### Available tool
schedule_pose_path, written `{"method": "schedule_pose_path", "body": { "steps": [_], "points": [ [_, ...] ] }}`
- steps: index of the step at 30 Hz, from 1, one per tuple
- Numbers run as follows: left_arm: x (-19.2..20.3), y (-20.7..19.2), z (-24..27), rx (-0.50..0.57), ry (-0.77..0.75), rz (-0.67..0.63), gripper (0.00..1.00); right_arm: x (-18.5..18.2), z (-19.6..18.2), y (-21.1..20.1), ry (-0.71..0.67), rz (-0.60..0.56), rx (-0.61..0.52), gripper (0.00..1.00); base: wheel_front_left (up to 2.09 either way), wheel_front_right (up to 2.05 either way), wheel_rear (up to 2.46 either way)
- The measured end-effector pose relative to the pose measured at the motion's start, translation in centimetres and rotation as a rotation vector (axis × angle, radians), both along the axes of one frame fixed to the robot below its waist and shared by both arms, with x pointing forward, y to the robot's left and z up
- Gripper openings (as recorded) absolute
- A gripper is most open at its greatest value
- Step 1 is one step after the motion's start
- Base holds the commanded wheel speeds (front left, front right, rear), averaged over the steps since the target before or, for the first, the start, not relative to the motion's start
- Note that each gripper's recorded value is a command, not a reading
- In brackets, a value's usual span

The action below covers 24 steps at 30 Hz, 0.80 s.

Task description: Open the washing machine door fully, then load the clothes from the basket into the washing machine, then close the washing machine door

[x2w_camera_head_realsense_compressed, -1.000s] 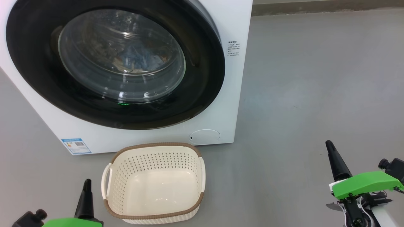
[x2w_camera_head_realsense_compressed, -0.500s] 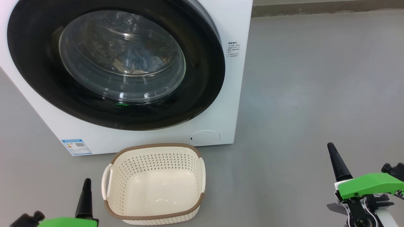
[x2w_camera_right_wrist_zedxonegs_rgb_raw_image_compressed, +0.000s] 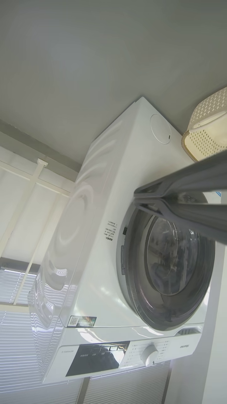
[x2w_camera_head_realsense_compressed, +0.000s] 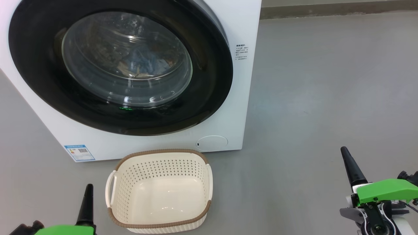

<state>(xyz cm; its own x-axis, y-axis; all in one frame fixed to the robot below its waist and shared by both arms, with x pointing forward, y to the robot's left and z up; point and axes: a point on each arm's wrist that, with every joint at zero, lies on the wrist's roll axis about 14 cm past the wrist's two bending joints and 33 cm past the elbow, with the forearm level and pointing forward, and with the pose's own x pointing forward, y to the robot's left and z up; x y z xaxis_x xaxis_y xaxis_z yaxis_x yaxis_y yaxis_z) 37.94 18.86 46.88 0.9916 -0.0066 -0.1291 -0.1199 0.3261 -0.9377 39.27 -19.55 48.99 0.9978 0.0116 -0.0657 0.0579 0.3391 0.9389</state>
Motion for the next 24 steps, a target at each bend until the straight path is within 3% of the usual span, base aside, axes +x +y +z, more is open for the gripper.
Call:
{"method": "schedule_pose_path", "body": {
  "steps": [24],
  "points": [
    [0.1, 0.0, 1.0, -0.236, -0.031, 0.012, 0.00, -0.5, 0.2, -0.6, -0.008, -0.037, 0.236, 0.00, 0.00, 0.00, 0.00]
  ]
}}
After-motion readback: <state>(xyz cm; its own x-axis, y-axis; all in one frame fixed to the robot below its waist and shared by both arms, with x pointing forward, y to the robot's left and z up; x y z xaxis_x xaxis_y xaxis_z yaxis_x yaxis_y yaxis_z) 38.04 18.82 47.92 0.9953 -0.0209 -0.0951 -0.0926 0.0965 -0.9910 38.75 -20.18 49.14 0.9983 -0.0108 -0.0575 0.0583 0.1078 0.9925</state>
